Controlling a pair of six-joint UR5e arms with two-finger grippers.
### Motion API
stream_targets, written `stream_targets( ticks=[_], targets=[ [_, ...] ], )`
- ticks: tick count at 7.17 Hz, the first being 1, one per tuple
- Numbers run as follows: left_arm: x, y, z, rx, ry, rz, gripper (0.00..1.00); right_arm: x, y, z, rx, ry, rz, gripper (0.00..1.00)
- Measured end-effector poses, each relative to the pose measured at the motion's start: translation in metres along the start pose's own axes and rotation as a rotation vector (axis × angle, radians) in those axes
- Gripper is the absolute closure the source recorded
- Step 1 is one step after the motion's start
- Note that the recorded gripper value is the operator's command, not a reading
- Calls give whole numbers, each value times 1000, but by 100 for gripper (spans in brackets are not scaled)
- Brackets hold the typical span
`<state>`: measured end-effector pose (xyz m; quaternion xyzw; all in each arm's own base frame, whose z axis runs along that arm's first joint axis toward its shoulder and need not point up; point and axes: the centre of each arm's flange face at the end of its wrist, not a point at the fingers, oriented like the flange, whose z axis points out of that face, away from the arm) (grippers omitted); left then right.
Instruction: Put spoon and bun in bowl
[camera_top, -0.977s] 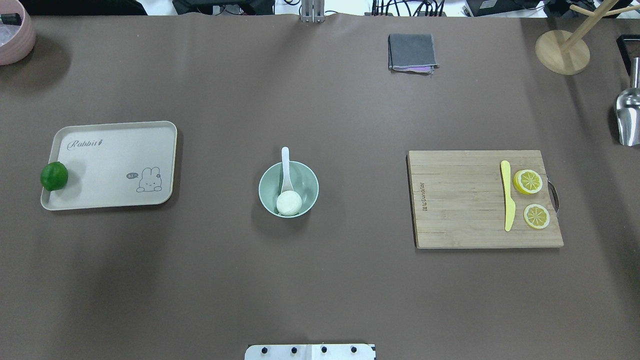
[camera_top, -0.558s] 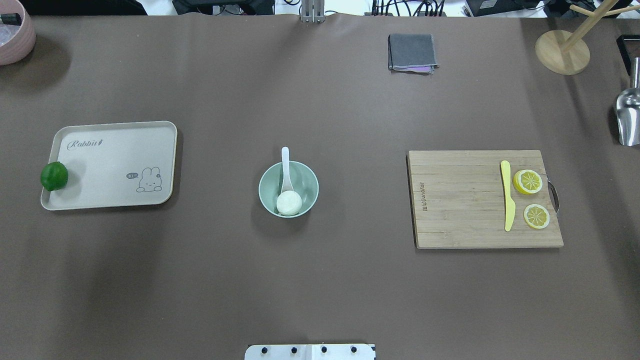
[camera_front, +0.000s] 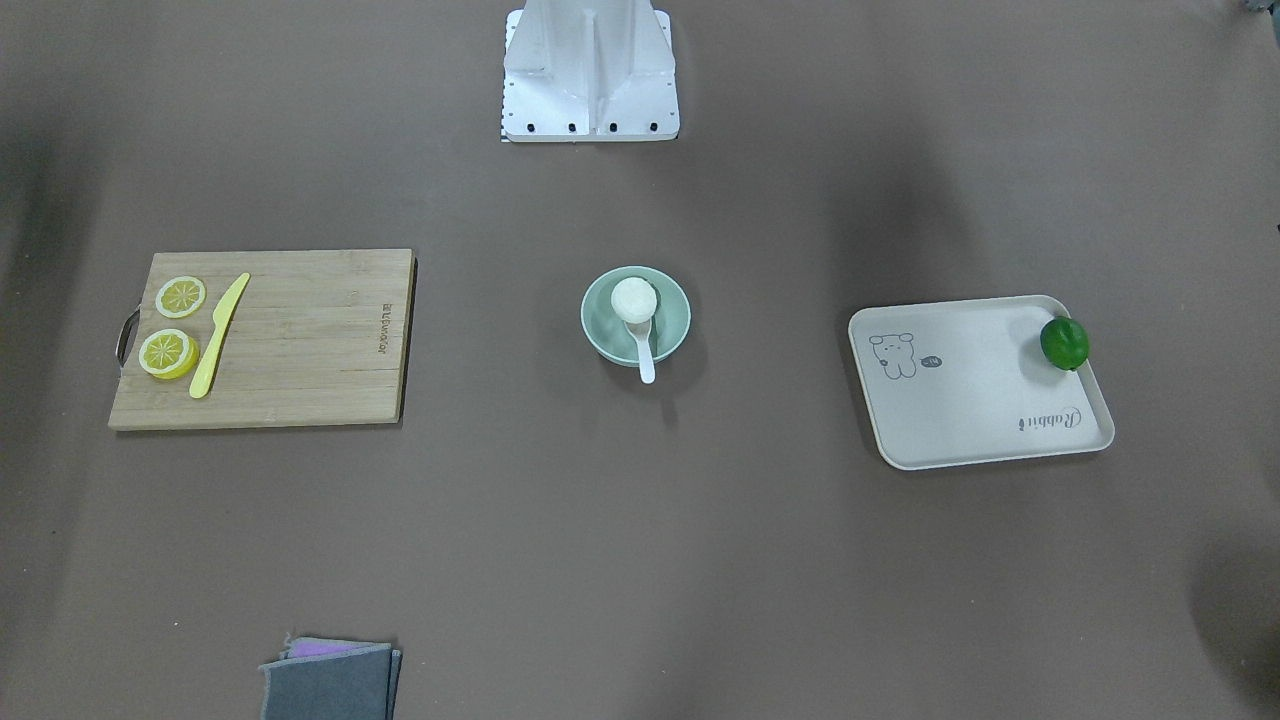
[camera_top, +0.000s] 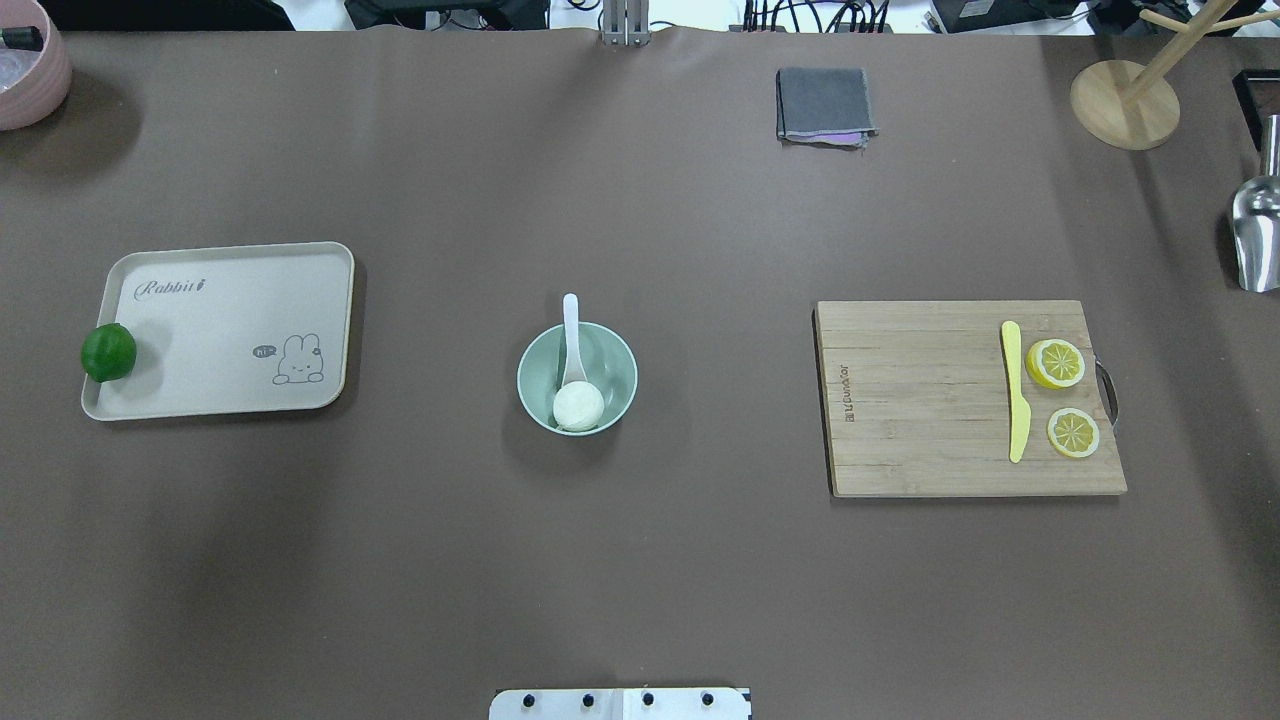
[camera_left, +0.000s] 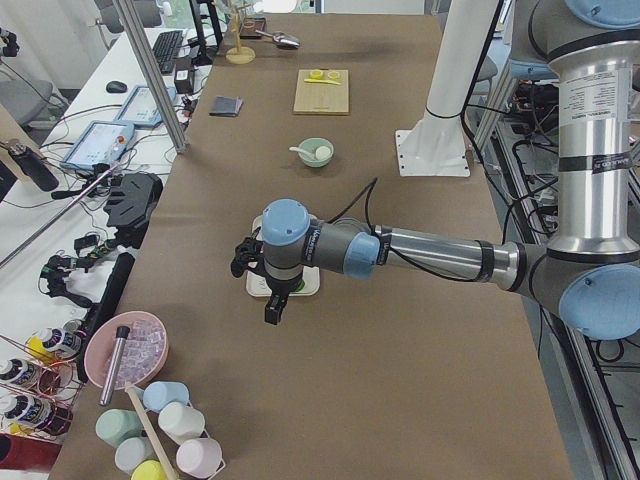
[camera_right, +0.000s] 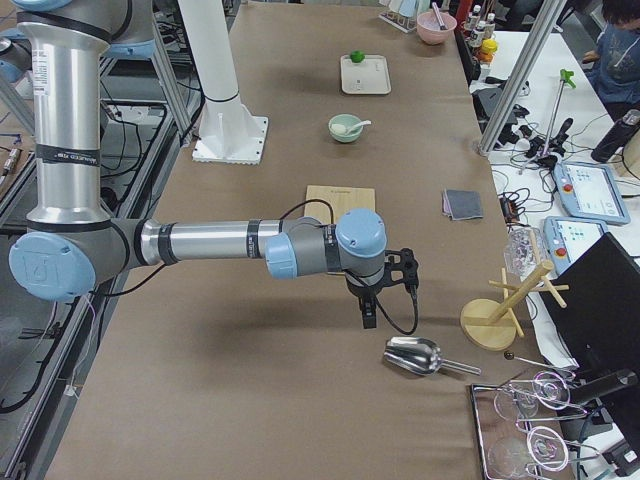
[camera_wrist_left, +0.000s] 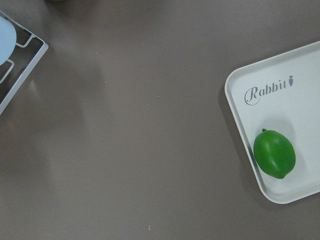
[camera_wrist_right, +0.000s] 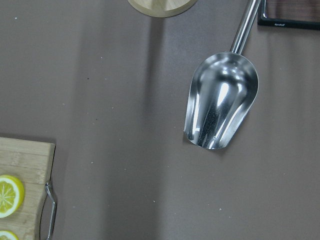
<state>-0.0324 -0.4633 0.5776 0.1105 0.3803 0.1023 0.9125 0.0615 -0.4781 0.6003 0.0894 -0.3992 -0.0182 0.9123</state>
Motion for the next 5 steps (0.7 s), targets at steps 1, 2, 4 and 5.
stream_targets(
  ticks=[1,2,4,5],
  targets=[
    [0,1,-1,1,-1,0,1,-1,-1,-1,2,1,-2,0],
    [1,1,-1,1,-1,0,1,-3,-2,-2,5,1,-6,0],
    [2,-1,-2,4,-1,5,1,-4,-4,-4,9,7,-10,0],
    [4,-3,-4,8,-2,10,1,-4,-5,-4,10,8,-11,0]
  ],
)
